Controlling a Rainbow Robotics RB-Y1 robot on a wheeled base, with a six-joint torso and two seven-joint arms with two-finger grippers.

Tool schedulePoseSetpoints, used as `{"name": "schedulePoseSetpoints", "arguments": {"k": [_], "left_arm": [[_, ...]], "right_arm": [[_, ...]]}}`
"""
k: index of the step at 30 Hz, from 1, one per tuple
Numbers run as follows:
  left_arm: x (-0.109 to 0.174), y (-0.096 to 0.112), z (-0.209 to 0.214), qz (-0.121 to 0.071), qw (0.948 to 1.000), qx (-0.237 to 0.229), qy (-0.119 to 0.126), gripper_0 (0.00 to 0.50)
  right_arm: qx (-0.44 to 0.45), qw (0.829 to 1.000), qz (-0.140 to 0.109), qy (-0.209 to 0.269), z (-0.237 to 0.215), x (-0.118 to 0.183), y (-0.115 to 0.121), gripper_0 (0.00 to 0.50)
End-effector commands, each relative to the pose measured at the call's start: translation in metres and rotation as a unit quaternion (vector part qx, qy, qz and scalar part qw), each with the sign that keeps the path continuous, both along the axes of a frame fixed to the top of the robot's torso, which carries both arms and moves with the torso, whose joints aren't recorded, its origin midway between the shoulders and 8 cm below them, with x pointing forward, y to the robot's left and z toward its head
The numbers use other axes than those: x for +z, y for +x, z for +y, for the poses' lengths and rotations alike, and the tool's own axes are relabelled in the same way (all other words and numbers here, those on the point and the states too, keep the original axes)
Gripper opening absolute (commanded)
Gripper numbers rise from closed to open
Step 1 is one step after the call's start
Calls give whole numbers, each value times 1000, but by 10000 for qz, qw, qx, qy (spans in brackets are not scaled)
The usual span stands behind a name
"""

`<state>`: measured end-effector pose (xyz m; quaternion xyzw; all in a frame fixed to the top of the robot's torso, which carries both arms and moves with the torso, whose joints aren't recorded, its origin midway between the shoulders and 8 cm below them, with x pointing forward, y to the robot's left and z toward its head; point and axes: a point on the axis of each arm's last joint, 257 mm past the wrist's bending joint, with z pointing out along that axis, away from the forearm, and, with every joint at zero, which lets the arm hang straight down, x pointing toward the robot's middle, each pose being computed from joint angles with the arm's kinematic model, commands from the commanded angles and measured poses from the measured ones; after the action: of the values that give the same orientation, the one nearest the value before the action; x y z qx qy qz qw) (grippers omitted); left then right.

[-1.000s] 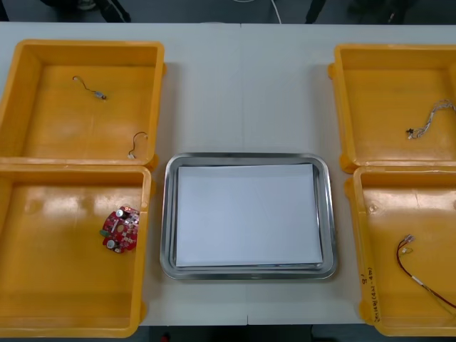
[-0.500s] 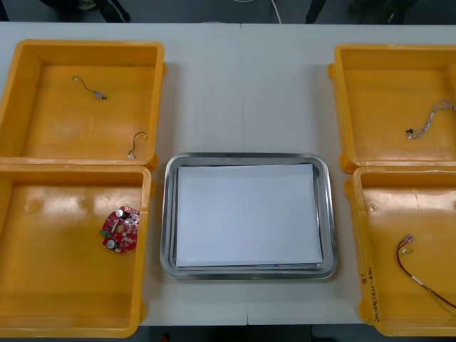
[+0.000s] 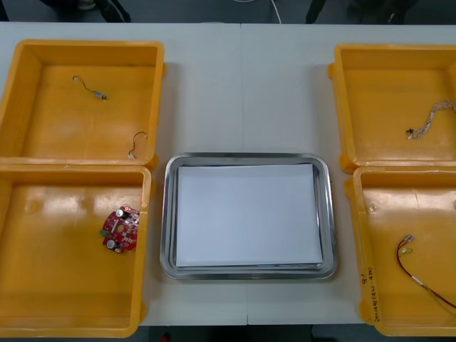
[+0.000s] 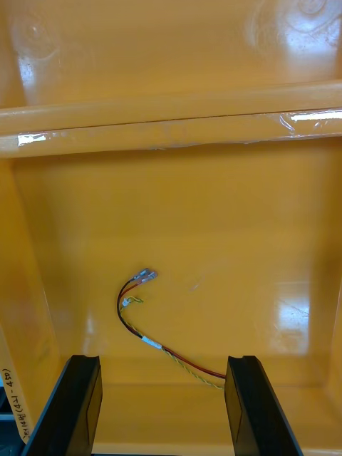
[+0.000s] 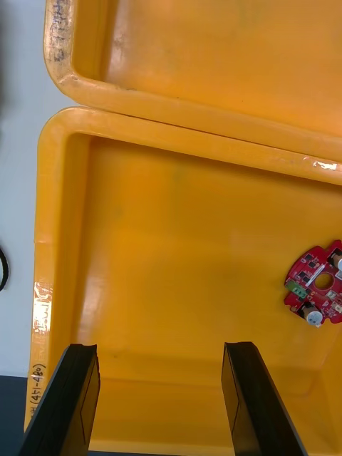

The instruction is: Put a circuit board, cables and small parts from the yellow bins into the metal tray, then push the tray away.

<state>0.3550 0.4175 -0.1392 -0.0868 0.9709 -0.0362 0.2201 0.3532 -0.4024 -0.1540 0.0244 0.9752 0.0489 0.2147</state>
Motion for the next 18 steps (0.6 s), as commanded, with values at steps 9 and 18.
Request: {"name": "schedulePoseSetpoints", "arguments": {"k": [9, 18], "left_arm": [[2, -5, -1, -82, 9987, -461, 213, 500], [2, -5, -1, -82, 9987, -461, 213, 500]], "right_arm": [[-178, 9996, -123, -196, -15, 17, -4, 500], [-178, 9996, -123, -196, -15, 17, -4, 500]]}}
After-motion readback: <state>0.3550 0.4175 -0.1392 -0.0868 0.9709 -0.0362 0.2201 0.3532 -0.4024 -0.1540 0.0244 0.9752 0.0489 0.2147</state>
